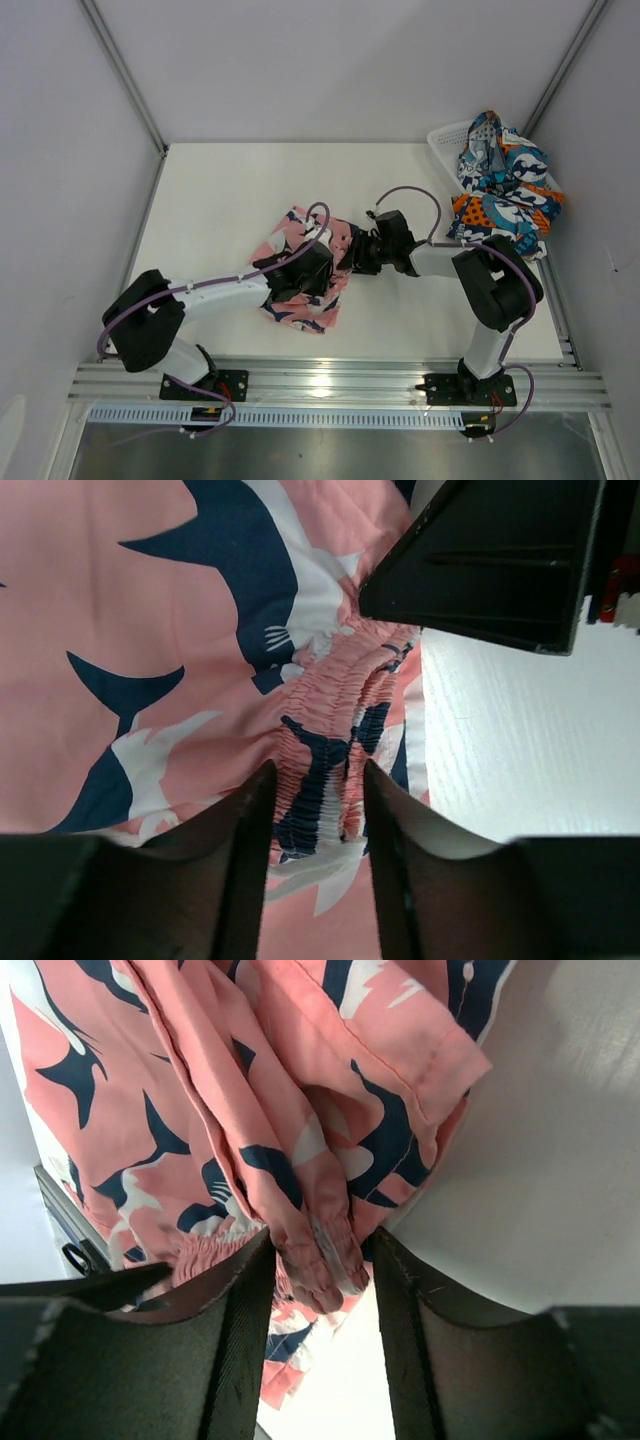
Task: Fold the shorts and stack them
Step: Fold the shorts
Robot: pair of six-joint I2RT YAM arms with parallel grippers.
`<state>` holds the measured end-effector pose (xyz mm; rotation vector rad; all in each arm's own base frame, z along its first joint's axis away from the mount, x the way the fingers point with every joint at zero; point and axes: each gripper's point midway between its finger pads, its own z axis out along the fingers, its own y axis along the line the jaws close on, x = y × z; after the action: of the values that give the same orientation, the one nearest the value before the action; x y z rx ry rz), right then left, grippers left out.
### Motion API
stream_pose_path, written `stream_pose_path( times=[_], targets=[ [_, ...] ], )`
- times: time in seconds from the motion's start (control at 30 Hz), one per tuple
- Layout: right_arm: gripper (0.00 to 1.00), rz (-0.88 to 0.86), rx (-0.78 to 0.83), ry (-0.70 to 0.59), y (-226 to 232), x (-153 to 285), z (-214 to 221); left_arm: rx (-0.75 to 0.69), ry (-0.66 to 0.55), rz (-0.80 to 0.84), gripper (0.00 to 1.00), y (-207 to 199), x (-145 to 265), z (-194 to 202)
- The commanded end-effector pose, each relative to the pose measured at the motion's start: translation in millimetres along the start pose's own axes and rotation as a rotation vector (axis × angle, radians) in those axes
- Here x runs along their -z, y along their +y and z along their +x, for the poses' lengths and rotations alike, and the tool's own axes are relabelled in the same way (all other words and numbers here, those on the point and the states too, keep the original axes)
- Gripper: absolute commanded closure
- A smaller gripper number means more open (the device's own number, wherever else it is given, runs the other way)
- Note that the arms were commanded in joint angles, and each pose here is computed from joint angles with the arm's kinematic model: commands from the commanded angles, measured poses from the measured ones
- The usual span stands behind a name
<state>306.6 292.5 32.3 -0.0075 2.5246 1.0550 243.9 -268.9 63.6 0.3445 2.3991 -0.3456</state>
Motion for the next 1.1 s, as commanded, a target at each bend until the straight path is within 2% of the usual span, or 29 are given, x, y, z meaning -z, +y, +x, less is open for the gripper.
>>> stream_pose_path(
  times=[0.0,0.1,0.13,0.23,0.33,0.43,0.57,0.77,0.93,1.07],
  targets=[
    [0.55,-0.032,-0.003,0.014,6.0,-6.7,-0.4,-0.026,-0.003,0.009,0.6,-4.4,-7.9,7.7],
    [0.64,-0.061,-0.017,0.015,11.0,-7.5,-2.7,-0.053,0.012,0.022,0.73,-9.3,-12.6,19.1],
    [0.72,-0.074,-0.017,0.011,14.6,-5.9,-4.9,-0.064,0.021,0.018,0.76,-9.5,-15.0,23.2],
    [0.85,-0.076,-0.01,0.002,19.2,-3.2,-9.6,-0.09,0.037,0.01,0.82,-10.5,-17.1,31.7],
    [0.93,-0.066,0.011,-0.009,23.4,-0.2,-16.8,-0.106,0.053,0.011,0.87,-11.7,-19.4,38.4],
    [0.97,-0.059,0.039,-0.018,28.3,2.8,-24.6,-0.114,0.066,0.028,0.9,-13.6,-17.0,41.2],
    [0.99,-0.044,0.086,-0.028,37.9,8.1,-35.2,-0.109,0.038,0.033,0.89,-16.4,-3.6,26.0],
    [0.95,-0.012,0.161,-0.044,54.1,19.6,-46.0,-0.099,-0.035,0.042,0.87,-17.5,33.7,-7.8],
    [0.88,0.031,0.224,-0.056,61.0,22.3,-50.9,-0.097,-0.056,0.028,0.86,-12.6,46.7,-16.2],
    [0.89,0.059,0.241,-0.039,50.6,10.6,-53.1,-0.087,-0.059,0.037,0.83,-14.7,51.1,-19.4]
  ],
)
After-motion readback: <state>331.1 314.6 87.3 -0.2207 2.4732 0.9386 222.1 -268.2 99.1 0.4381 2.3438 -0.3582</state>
